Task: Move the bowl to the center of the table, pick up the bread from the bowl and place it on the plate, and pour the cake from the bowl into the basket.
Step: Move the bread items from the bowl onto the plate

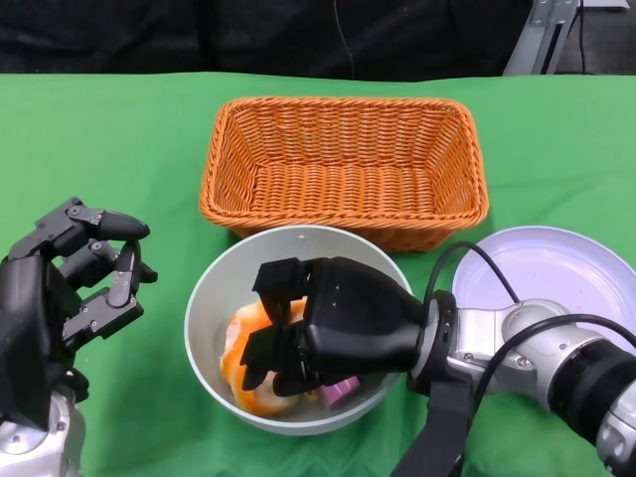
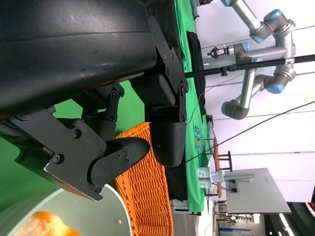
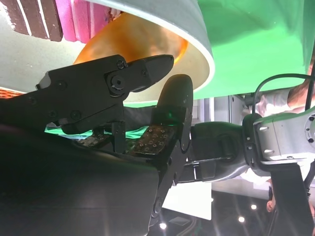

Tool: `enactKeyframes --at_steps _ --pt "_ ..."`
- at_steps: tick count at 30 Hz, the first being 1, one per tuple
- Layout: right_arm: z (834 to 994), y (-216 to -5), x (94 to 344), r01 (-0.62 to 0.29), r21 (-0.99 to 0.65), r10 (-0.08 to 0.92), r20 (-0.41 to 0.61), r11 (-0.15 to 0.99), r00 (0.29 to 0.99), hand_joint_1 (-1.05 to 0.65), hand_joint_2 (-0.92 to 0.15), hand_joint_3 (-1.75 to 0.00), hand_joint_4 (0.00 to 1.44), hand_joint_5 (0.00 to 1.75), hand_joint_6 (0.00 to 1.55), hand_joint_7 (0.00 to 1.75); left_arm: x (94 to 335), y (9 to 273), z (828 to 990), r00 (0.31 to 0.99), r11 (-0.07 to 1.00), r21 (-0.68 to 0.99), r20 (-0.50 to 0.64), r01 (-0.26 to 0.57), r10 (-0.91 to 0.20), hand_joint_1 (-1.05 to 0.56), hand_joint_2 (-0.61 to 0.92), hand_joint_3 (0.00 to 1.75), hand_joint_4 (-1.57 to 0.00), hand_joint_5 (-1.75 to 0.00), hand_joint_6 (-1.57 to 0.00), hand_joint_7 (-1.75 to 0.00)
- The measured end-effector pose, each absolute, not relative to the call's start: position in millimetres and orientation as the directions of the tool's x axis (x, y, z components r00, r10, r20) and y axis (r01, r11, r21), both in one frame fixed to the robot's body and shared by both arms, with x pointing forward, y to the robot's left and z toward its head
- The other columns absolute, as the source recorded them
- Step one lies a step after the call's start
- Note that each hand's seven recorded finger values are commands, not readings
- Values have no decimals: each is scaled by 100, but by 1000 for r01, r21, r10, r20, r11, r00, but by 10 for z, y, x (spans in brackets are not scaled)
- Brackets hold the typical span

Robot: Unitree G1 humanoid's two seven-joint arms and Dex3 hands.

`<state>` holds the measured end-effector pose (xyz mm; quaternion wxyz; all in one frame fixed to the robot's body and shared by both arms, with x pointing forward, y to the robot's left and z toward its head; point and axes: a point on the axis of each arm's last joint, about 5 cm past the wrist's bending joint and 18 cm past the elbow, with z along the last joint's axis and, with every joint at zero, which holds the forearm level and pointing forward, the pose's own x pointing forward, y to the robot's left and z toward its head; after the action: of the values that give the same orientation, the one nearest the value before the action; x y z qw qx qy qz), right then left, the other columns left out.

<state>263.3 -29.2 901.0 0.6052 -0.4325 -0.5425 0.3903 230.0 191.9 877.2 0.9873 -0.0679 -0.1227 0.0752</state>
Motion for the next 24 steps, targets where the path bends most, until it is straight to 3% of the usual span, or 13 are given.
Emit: enactKeyframes --at_steps 7,10,12,13,15,20,24 --pt "9008 -296 2636 -3 -945 940 324 326 108 -31 -90 0 61 143 78 80 2300 1918 8771 958 979 -154 231 -137 171 -10 55 97 -79 -142 -87 -112" --pt "9046 -317 2665 2 -948 942 316 318 117 -37 -92 -11 56 156 66 95 2299 1917 8770 957 977 -159 231 -139 173 -13 53 95 -80 -139 -88 -111" --pt "9129 -351 2708 4 -960 951 279 281 134 -41 -92 -7 53 123 57 90 2299 1914 8769 957 977 -161 229 -140 175 -14 53 95 -80 -138 -87 -110" --pt "9182 -374 2729 3 -969 959 246 248 141 -43 -92 -7 55 104 58 79 2299 1912 8768 957 976 -162 227 -143 178 -14 53 94 -79 -137 -87 -110" --pt "9266 -413 2754 10 -982 971 190 191 148 -44 -92 -7 56 86 64 58 2298 1911 8764 958 975 -165 222 -146 181 -14 54 93 -79 -137 -86 -109" --pt "9378 -435 2748 26 -990 977 140 137 159 -46 -92 -2 60 64 78 16 2298 1907 8763 959 976 -162 221 -145 179 -15 55 90 -79 -136 -86 -109" --pt "9412 -426 2719 40 -994 980 106 101 169 -49 -92 -1 61 51 78 4 2298 1908 8764 958 977 -159 224 -145 179 -14 57 89 -79 -136 -86 -110"
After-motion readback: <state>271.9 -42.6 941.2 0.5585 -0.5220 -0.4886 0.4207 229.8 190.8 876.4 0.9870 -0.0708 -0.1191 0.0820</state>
